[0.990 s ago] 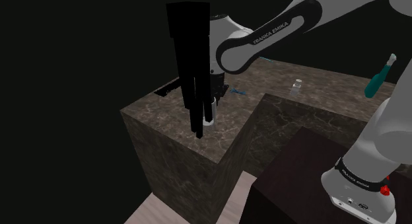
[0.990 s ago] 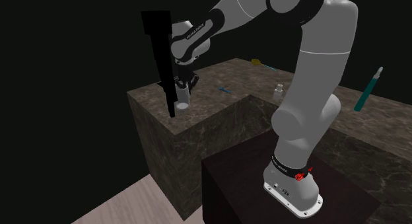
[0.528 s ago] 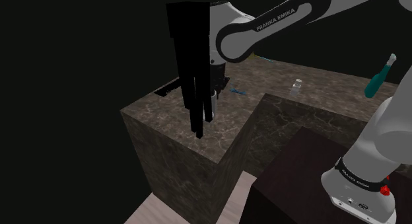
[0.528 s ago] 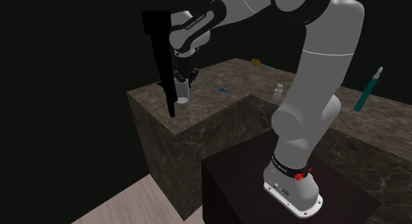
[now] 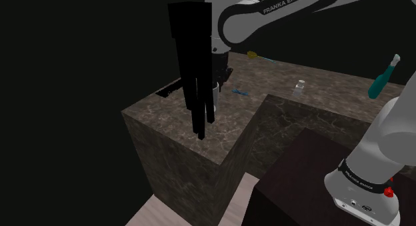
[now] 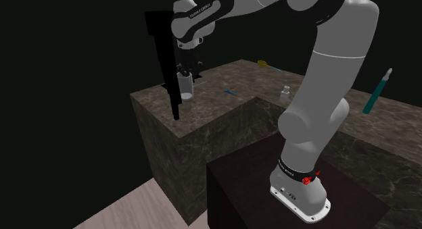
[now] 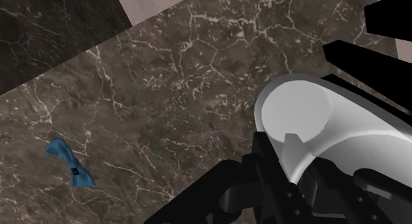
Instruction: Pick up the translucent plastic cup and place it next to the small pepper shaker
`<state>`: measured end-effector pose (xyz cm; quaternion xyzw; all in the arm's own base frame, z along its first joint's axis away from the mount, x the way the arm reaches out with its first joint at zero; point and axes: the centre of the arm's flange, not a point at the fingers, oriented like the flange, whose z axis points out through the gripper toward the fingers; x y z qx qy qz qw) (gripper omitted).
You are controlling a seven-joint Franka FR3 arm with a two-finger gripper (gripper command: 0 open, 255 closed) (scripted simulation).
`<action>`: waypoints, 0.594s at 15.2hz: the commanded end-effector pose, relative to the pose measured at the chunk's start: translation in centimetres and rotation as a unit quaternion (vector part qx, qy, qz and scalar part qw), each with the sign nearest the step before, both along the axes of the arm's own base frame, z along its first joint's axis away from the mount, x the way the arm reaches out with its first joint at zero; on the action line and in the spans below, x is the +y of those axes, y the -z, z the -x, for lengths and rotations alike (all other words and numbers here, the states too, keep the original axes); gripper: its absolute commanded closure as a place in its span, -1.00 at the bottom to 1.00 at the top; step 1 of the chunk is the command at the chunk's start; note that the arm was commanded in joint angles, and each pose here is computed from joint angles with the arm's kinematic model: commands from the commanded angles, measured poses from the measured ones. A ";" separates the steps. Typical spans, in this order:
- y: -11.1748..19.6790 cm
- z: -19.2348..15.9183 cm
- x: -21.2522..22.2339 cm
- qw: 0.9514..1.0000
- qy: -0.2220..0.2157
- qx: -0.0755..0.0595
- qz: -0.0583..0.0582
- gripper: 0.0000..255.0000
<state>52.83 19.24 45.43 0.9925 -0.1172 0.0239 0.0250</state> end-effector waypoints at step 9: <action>-5.5 -0.1 0.0 1.000 0.000 0.000 0.000 1.00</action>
